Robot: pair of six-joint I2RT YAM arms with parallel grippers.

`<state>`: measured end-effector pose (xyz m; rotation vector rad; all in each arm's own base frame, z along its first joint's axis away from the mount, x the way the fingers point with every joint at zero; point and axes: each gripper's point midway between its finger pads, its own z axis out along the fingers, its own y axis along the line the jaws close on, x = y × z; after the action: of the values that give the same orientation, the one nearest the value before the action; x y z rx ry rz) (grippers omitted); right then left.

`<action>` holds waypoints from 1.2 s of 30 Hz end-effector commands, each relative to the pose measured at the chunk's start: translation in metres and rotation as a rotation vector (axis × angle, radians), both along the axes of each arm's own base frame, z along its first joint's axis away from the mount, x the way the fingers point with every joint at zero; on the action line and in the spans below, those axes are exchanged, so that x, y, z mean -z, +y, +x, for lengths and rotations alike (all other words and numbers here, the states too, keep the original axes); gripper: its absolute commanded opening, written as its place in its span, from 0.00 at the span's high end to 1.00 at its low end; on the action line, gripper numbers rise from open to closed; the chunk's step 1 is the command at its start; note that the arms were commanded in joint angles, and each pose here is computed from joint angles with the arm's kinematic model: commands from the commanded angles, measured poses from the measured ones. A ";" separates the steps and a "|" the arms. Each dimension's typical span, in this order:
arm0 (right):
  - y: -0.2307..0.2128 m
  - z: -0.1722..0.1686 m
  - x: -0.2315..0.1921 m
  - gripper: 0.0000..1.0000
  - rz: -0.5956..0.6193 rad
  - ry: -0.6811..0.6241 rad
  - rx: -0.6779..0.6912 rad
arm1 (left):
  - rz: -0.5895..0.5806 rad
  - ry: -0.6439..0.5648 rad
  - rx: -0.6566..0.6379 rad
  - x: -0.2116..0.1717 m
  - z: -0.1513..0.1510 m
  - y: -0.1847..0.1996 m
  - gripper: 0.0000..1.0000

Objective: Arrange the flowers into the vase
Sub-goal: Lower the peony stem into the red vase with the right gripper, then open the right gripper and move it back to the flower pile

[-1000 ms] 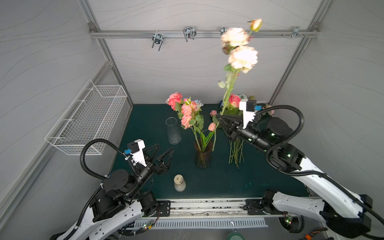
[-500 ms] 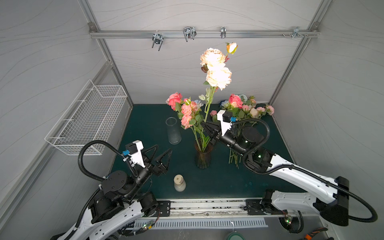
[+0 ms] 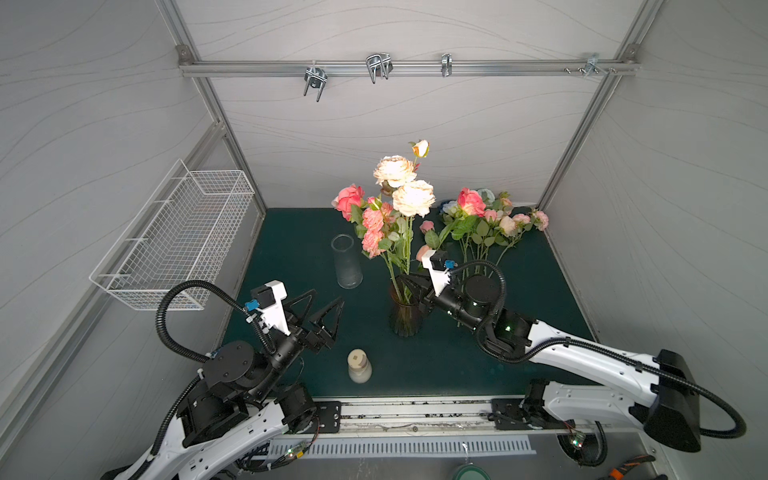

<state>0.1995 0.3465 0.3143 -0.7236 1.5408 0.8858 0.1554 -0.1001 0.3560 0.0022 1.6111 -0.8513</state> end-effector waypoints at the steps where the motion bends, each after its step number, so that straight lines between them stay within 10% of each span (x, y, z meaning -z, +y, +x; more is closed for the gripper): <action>1: -0.012 -0.005 0.001 0.69 0.003 0.030 0.022 | -0.054 -0.021 -0.013 -0.014 -0.002 0.006 0.01; 9: -0.038 -0.022 0.014 0.41 -0.018 0.098 0.020 | -0.049 -0.014 -0.006 -0.011 -0.001 0.003 0.01; 22: -0.117 -0.032 0.052 0.37 -0.105 0.282 0.217 | -0.022 0.005 -0.014 -0.005 0.002 0.001 0.01; 36: -0.243 0.114 0.161 0.53 0.050 0.845 0.823 | -0.020 0.012 -0.019 -0.001 0.002 0.003 0.01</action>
<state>0.2906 0.1126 0.1556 0.2404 2.2788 0.5019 0.1583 -0.1016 0.3503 -0.0024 1.6329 -0.8346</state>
